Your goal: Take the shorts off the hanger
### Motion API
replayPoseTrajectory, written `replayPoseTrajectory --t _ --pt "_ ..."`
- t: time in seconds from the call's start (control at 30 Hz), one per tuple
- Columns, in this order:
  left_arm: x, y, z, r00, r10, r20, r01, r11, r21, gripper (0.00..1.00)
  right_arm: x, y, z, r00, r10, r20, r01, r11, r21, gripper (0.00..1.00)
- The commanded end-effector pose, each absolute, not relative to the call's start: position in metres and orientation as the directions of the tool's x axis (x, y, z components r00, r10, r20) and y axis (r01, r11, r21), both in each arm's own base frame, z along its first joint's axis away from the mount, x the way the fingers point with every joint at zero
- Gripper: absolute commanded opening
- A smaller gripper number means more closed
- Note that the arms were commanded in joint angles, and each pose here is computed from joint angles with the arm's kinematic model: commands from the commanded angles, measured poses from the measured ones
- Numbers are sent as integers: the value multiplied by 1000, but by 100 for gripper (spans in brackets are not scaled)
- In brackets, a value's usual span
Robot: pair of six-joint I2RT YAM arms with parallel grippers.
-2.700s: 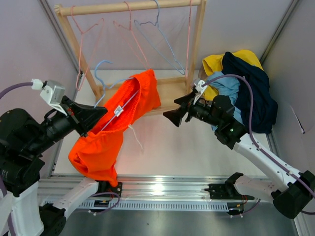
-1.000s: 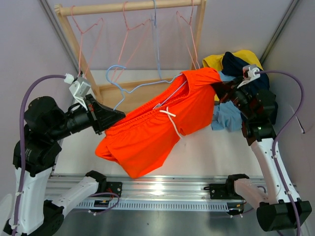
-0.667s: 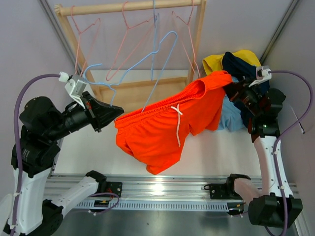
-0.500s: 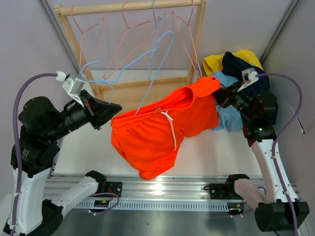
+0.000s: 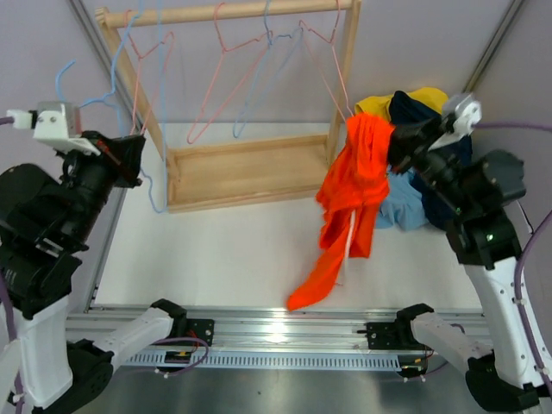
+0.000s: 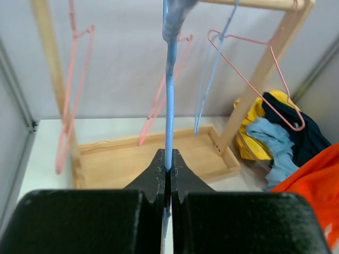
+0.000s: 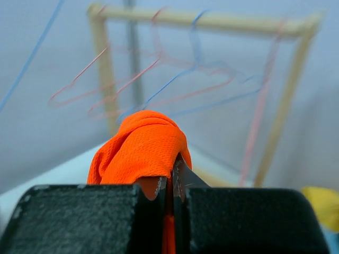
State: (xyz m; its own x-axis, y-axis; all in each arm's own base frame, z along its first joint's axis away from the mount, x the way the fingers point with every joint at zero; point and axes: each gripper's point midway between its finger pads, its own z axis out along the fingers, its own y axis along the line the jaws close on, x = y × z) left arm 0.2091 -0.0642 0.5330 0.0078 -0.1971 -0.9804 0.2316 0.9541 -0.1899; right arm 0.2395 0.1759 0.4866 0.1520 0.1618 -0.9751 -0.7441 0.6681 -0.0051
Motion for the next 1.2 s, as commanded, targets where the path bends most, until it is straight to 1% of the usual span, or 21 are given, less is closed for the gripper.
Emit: replayPoseTrajectory --t 0.0,0.03,0.1,0.17,0.2,0.23,0.27,0.33,0.43,0.53,0.57,0.63,0.67,0.7,0.73,0.77,0.8,0.97,1.0,1.03,1.17 --pt "190 -34 551 109 -207 -972 139 972 -191 0 282 121 589 396 190 -898 -480 877 -25 0" --pt "190 -35 547 95 -207 -974 141 971 -193 0 319 109 590 388 183 -903 -434 901 -3 0" --pt "190 -37 540 79 -205 -976 145 971 -192 0 344 93 615 421 218 -881 -416 909 26 0" --pt "191 -39 528 57 -201 -978 150 970 -191 0 388 70 642 450 248 -858 -375 924 70 0" --pt "191 -41 527 55 -207 -977 158 968 -196 0 404 61 649 461 250 -851 -349 933 85 0" --pt "191 -44 524 49 -207 -977 175 965 -195 0 396 52 686 534 261 -804 -331 940 86 0" --pt "194 -48 516 27 -198 -980 185 964 -190 0 444 38 666 503 256 -826 -298 948 112 0" --pt "194 -52 511 14 -194 -981 202 961 -188 0 481 16 670 533 263 -804 -272 953 131 0" --pt "200 -59 496 -22 -181 -983 219 959 -182 0 509 -12 663 553 274 -787 -254 955 154 0" --pt "206 -62 485 -45 -169 -985 219 960 -174 0 547 -29 621 490 275 -827 -222 957 187 0" --pt "206 -63 485 -42 -168 -985 223 959 -173 0 568 -32 584 420 277 -864 -203 957 208 0" --pt "210 -64 482 -44 -168 -985 222 959 -173 0 562 -32 574 424 258 -868 -193 962 192 0" --pt "212 -66 479 -53 -165 -985 225 959 -173 0 578 -36 519 332 272 -903 -167 959 228 0" --pt "214 -68 479 -55 -168 -984 231 957 -176 0 556 -34 537 390 270 -880 -175 960 217 0" --pt "216 -70 478 -61 -167 -984 234 956 -177 0 551 -37 527 391 278 -877 -156 959 235 0" --pt "219 -72 477 -68 -164 -984 236 956 -176 0 553 -38 476 314 300 -901 -130 953 272 0" --pt "221 -75 476 -73 -162 -984 244 954 -175 0 526 -34 498 377 311 -872 -151 950 274 0" --pt "233 -79 469 -97 -149 -984 237 957 -168 0 467 -21 444 332 379 -864 -135 925 354 0" --pt "234 -79 468 -101 -147 -984 234 958 -167 0 461 -24 409 289 391 -874 -84 920 383 0" --pt "235 -79 469 -98 -147 -984 234 958 -166 0 441 -22 417 318 385 -866 -83 921 380 0" --pt "240 -78 461 -128 -120 -984 214 966 -146 0 409 -33 368 255 409 -876 52 899 435 0"
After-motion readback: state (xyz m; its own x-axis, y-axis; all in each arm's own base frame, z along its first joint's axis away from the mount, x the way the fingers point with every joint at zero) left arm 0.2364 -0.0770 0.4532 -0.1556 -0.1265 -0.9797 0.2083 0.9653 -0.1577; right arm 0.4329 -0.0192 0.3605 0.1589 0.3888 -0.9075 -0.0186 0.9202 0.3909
